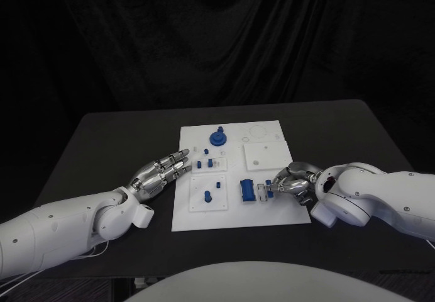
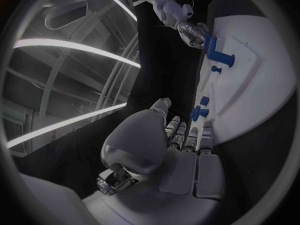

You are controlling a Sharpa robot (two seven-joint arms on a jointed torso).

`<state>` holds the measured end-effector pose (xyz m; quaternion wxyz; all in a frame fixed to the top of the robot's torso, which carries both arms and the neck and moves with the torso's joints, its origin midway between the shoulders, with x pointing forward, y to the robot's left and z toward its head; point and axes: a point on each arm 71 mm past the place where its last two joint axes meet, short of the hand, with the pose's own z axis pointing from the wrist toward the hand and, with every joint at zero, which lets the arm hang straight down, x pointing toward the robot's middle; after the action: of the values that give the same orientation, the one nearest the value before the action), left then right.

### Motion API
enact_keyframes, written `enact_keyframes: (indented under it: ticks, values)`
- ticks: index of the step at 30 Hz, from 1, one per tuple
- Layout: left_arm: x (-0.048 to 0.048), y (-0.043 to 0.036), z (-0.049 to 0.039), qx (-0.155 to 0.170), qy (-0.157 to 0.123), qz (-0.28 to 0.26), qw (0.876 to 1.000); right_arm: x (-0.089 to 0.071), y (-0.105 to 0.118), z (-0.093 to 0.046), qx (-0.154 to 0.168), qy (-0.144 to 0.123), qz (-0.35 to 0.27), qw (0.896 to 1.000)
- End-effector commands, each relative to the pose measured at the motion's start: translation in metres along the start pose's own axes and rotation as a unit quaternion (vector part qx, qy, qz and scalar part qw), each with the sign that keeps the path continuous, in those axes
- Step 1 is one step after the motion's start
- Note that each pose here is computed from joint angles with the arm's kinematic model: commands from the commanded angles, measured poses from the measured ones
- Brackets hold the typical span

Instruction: Assemble the parts on the task board

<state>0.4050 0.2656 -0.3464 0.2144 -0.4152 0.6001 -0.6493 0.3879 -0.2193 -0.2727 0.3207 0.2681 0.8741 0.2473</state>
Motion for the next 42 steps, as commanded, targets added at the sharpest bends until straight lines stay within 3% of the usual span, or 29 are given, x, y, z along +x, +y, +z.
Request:
enact_keyframes:
  ticks: [1,42]
  values:
    - [0.0027,0.0000,0.0011,0.007,0.006,-0.008,1.000,0.002,-0.001,0.001,0.007,0.005,-0.032,0.999]
    - [0.0043,0.0040,0.0032,0.001,0.010,-0.012,1.000,0.007,0.002,0.012,0.012,0.020,-0.068,0.997]
